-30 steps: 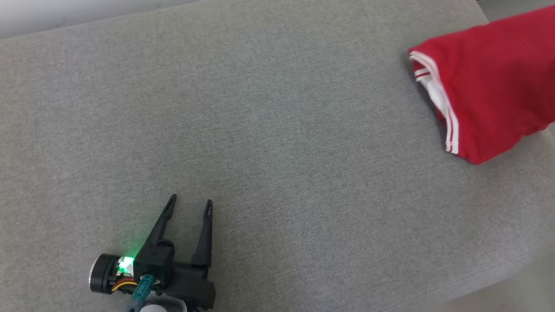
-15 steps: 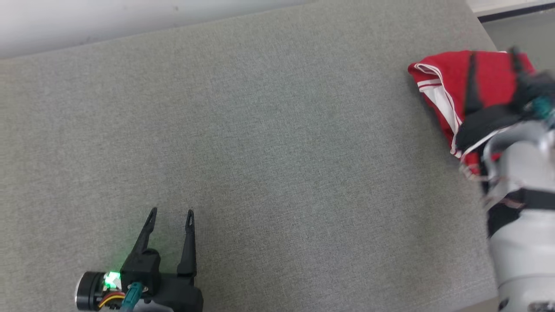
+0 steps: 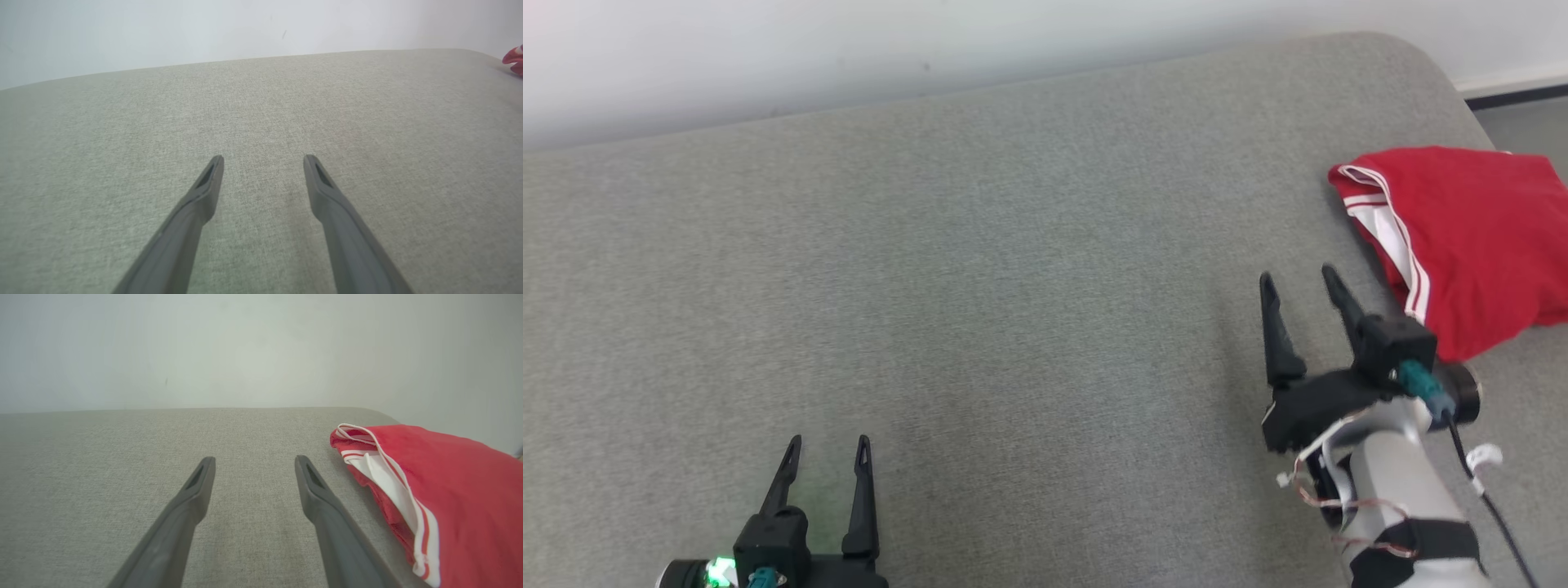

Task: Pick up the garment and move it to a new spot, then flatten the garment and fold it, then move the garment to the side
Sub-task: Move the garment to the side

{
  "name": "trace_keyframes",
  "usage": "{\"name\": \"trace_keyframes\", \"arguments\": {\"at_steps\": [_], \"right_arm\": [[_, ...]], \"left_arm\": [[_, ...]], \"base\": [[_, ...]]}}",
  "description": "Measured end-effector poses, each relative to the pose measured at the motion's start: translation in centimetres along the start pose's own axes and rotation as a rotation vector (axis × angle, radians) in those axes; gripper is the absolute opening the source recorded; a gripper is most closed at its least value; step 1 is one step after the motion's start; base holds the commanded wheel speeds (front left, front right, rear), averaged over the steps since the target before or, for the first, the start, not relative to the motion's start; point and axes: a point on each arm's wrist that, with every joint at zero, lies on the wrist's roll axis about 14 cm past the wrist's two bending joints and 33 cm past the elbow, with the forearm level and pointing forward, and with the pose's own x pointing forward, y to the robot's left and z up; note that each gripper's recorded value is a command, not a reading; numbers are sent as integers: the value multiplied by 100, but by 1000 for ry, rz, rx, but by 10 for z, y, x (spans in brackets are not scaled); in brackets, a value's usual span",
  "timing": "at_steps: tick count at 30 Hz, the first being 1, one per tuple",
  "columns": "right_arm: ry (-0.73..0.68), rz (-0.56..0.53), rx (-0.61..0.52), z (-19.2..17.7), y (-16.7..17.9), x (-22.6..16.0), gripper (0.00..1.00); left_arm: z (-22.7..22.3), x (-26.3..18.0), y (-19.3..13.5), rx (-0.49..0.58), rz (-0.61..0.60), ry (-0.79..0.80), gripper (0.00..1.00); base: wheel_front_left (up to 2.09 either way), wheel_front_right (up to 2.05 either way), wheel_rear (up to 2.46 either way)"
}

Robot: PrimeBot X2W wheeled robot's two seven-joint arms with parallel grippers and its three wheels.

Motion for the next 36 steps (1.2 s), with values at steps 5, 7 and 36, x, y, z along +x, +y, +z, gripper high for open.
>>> {"name": "trace_keyframes", "arguments": {"at_steps": [5, 7, 36], "right_arm": [[28, 32, 68, -15, 23, -13, 100], [43, 44, 81, -22, 30, -19, 100], [4, 102, 135, -13, 56, -68, 100]], "left_arm": [[5, -12, 14, -1, 47, -11, 100], [8, -16, 19, -2, 70, -19, 100], [15, -73, 47, -54, 169, -44, 100]], "base": [[0, 0, 0], [0, 0, 0], [0, 0, 0]]}}
